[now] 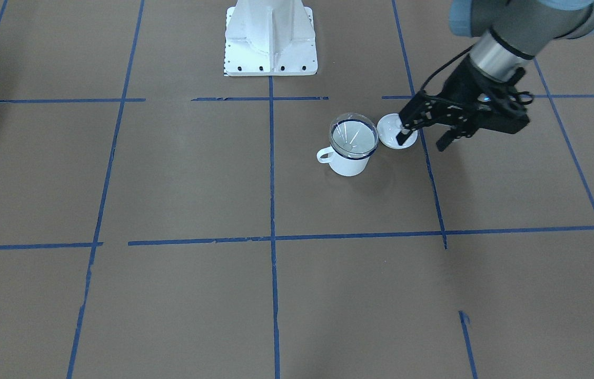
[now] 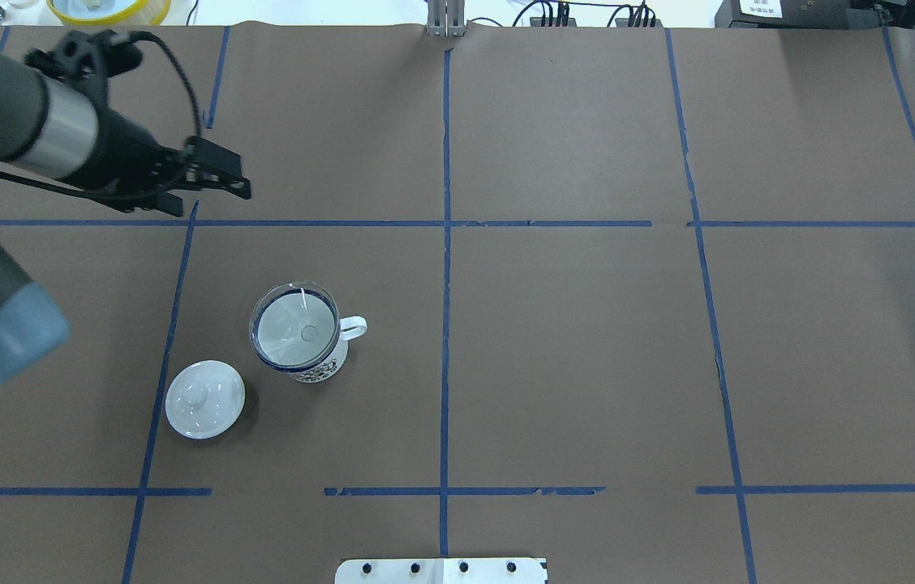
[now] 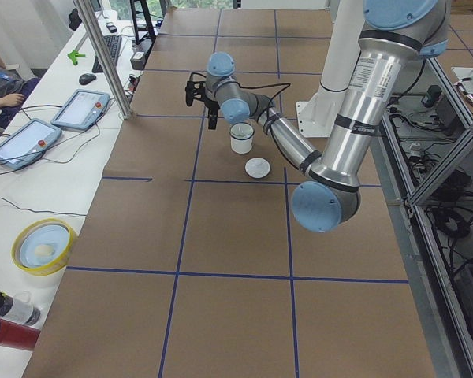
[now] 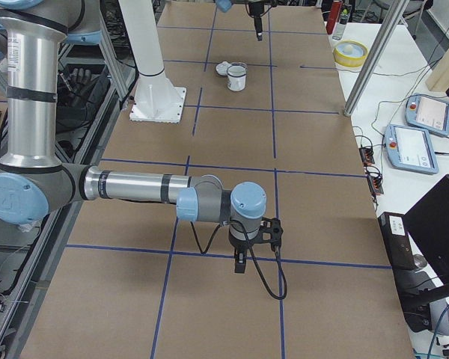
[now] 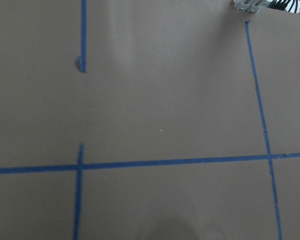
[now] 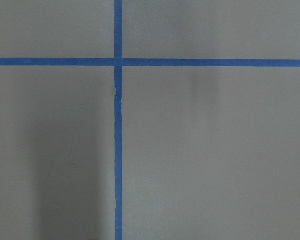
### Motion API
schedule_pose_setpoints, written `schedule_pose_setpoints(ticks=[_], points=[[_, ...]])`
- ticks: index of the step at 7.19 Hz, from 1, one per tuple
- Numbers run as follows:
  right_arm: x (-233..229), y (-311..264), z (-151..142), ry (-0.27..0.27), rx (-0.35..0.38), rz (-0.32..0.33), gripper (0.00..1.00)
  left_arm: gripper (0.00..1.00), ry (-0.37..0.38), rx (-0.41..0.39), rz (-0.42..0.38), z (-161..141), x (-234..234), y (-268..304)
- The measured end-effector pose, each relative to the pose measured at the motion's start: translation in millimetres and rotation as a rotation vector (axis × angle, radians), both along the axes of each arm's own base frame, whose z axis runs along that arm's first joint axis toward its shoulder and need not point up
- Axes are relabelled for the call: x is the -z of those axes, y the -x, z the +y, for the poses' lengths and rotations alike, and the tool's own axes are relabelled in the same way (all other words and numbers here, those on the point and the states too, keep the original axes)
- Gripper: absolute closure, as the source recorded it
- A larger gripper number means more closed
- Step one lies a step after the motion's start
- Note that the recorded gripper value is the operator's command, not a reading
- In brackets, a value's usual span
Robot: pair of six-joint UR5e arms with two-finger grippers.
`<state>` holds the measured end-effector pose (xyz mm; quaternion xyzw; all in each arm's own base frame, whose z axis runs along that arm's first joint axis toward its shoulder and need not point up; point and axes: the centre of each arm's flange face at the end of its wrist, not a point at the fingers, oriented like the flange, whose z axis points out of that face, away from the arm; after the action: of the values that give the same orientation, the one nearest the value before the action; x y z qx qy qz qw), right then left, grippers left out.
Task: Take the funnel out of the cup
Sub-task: 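Move the left gripper over the glass funnel in the white mug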
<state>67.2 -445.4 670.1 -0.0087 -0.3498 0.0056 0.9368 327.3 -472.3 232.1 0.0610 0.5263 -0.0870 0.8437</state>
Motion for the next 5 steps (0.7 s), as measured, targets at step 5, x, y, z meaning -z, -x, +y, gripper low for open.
schedule_pose_setpoints(ticks=[5], points=[[0.1,0.0,0.0,0.000,0.000,0.000,0.00,0.27,0.121,0.005,-0.129,59.7,20.3,-137.0]])
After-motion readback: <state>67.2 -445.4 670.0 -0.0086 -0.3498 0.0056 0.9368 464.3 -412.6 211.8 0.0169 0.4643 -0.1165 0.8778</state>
